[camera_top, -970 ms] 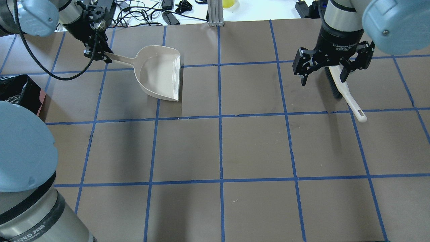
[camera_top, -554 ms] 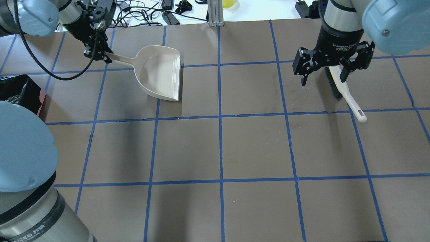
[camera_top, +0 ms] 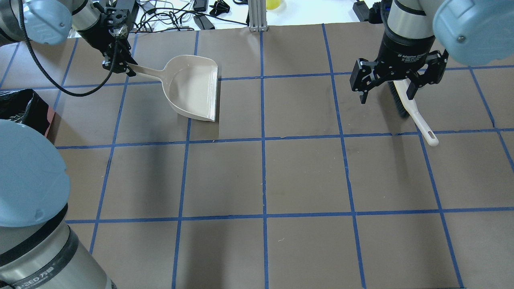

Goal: Sweep and dump trash into bin
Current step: 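Carry the dustpan forward and lower it toward the table with the left gripper, then set the dustpan on the table and open the left gripper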

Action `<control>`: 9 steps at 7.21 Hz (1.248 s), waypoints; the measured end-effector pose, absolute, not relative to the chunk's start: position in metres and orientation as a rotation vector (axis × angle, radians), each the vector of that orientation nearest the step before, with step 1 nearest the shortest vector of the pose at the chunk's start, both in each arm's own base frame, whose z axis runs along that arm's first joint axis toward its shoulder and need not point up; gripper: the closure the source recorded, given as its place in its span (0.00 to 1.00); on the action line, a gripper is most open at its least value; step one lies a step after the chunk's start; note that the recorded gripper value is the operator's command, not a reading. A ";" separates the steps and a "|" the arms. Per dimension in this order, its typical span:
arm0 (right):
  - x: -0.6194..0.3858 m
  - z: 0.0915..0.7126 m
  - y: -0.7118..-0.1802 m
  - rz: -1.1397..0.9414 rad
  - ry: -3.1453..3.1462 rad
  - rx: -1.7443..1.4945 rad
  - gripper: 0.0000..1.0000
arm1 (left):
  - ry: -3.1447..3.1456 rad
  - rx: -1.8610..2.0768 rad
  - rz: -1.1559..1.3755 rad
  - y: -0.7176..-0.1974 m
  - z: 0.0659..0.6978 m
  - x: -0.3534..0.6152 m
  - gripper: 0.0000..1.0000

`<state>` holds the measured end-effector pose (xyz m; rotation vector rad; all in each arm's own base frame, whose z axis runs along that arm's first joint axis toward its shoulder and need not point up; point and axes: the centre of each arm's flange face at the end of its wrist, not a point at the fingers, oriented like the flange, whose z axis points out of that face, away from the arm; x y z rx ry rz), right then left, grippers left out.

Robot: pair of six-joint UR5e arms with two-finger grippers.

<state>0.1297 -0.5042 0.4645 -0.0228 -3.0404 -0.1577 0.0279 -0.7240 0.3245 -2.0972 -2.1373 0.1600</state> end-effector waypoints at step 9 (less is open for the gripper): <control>0.129 0.465 -0.505 -0.153 -3.033 -0.024 0.00 | -2.098 -2.063 0.165 -0.714 0.300 0.050 0.69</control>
